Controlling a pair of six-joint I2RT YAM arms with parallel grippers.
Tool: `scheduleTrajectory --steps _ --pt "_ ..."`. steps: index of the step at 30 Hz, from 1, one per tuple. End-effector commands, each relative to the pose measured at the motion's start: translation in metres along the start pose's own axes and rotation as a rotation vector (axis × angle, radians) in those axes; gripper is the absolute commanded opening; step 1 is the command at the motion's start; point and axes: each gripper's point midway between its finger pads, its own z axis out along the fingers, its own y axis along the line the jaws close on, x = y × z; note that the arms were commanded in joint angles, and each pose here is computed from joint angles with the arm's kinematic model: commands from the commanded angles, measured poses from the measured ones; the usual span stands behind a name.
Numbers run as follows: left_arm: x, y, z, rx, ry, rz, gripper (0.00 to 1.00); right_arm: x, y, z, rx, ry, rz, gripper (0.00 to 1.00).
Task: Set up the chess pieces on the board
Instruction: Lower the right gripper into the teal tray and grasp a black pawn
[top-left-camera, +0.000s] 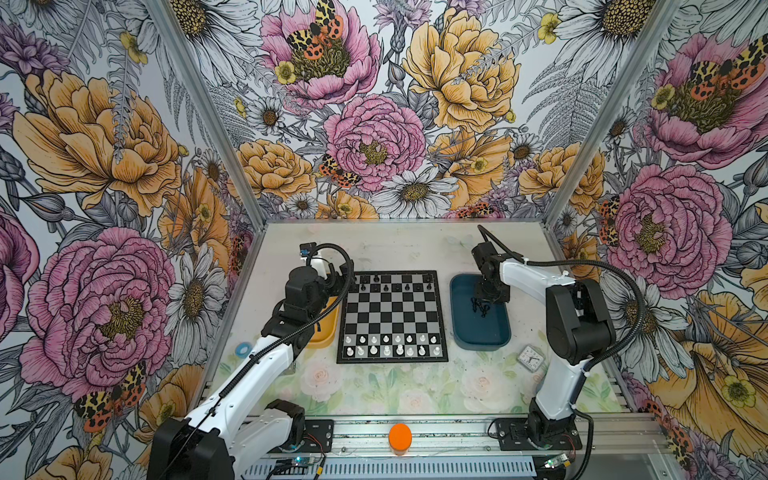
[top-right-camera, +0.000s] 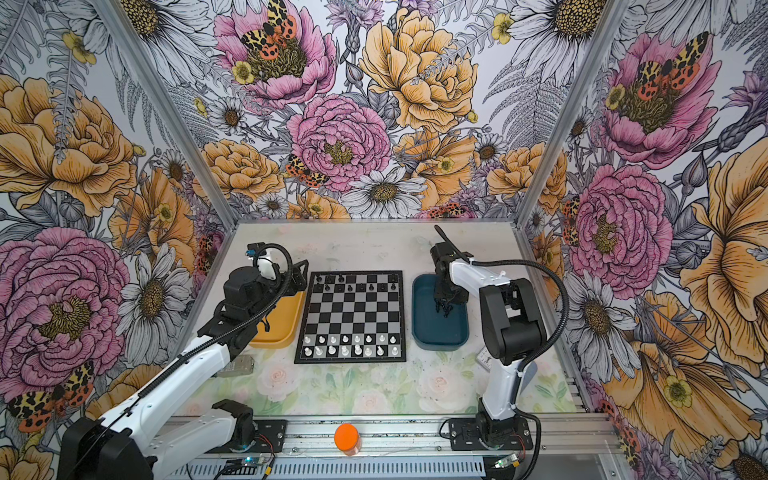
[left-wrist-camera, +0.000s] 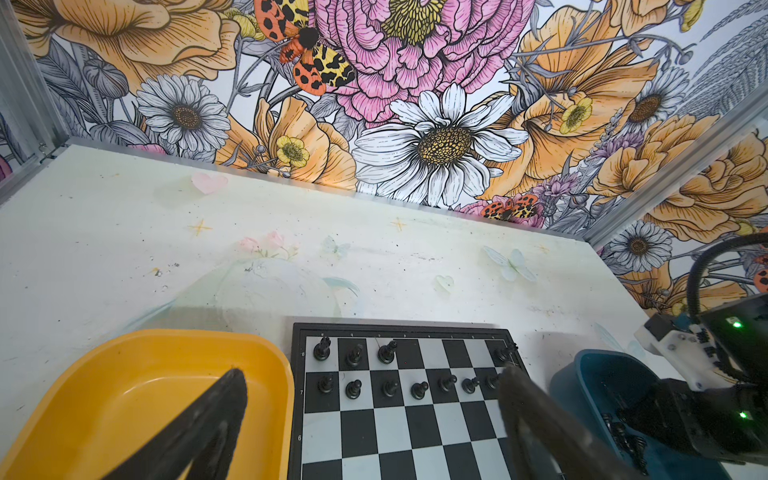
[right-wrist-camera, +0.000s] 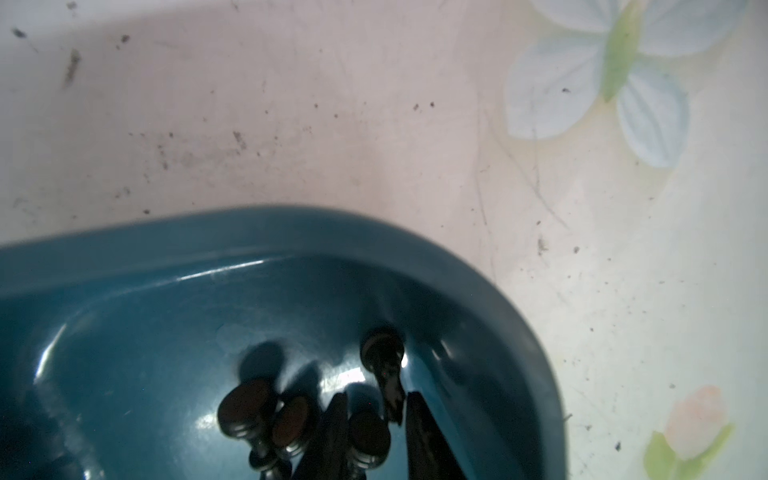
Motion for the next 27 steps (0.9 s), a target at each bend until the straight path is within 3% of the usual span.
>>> scheduleTrajectory --steps 1,27 --pt "0.000 0.002 0.002 0.003 0.002 0.006 0.96 -0.016 0.000 -0.002 0.004 -0.036 0.008 0.27" --pt "0.002 0.002 0.004 0.001 0.011 0.006 0.96 -0.022 -0.006 0.008 0.029 -0.027 0.012 0.16"
